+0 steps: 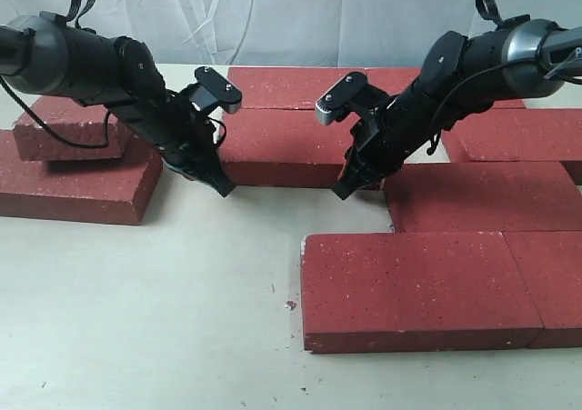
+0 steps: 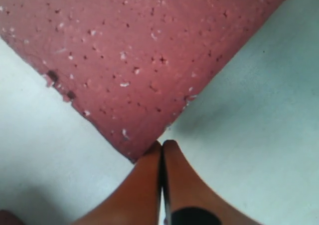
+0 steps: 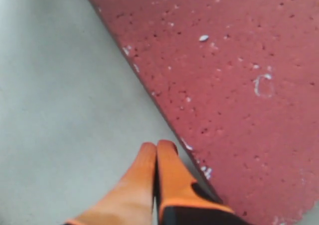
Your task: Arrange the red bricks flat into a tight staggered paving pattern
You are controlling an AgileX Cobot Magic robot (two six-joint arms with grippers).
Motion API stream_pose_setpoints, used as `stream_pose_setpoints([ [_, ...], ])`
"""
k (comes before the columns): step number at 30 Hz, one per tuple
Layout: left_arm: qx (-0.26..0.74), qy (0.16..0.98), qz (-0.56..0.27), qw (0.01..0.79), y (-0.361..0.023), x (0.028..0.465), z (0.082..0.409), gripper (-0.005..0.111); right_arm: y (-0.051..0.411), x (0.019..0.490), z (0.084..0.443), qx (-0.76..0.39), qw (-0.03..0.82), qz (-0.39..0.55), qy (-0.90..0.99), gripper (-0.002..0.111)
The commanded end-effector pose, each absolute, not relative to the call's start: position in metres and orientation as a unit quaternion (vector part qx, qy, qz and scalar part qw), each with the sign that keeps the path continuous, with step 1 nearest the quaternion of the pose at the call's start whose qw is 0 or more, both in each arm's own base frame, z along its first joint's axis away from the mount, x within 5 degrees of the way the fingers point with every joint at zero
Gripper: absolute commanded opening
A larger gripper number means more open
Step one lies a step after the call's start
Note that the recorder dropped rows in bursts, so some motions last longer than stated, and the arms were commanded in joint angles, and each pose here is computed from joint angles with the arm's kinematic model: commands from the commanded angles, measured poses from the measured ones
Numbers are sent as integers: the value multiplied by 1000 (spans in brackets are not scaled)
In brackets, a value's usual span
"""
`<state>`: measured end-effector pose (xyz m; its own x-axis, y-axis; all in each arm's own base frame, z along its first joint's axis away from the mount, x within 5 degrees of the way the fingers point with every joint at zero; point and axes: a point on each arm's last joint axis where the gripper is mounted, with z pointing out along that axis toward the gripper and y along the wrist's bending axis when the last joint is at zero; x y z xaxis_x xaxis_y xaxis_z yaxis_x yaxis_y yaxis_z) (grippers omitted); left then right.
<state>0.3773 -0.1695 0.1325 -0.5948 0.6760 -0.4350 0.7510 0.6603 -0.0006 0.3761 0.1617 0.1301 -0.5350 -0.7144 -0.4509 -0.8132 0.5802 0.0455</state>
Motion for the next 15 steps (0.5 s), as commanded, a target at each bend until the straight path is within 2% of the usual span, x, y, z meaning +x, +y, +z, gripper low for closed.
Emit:
stream_pose_setpoints([
  [1, 397, 882, -92, 236, -174, 384, 124, 0, 156, 379, 131, -435, 195, 99, 873, -1],
  [9, 406, 873, -118, 244, -179, 383, 128, 0, 156, 375, 141, -432, 187, 107, 876, -1],
  [15, 409, 868, -122, 253, -179, 380, 143, 0, 156, 369, 153, -439, 177, 118, 873, -1],
])
